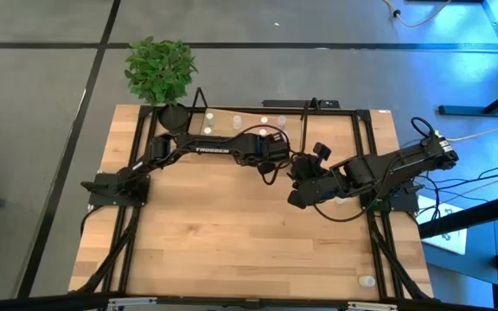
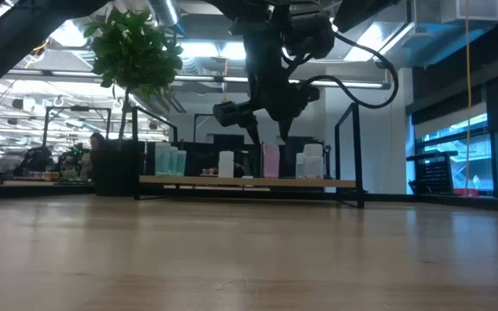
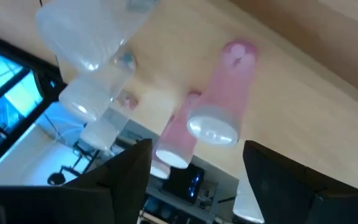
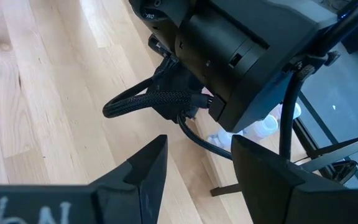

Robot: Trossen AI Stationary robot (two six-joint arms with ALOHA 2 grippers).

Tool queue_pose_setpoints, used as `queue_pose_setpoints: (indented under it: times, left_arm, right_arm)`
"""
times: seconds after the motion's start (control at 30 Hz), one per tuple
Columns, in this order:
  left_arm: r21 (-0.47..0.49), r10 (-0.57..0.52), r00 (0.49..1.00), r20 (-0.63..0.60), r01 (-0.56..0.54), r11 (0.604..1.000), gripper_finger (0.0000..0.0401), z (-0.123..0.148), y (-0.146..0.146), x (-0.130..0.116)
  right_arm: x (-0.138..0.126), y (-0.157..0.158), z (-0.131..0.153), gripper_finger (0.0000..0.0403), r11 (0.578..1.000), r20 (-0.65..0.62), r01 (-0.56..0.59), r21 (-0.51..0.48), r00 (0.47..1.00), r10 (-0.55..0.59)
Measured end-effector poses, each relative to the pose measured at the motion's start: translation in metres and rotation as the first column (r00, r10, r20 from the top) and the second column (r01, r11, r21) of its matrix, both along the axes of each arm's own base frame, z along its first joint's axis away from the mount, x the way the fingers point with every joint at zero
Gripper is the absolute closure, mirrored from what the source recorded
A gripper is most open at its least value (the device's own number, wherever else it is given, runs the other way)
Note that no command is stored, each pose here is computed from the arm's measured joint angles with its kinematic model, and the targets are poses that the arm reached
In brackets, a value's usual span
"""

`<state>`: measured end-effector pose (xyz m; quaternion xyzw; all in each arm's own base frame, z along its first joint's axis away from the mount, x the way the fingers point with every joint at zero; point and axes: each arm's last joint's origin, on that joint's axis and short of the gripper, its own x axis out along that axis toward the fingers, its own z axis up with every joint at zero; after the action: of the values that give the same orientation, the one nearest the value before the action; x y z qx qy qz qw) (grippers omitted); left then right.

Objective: Pick and place medicine bottles onto shelf by color
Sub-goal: Put the top white medicine bottle on the shelf aligned with the other white medicine bottle

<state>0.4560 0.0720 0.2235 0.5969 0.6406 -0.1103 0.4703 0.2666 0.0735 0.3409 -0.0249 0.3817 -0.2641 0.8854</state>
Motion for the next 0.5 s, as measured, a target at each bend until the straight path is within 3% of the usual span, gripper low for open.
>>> queue_pose_setpoints:
  times: [0.5]
  left_arm:
    - [0.129,0.103,0.993,0.052,-0.109,0.986,0.0155,0.0029,-0.0040,-0.0019]
  right_arm:
    - [0.0000,0.0000,0.0000,0.0222,1.000,0.000,0.000,0.000,1.000,0.000]
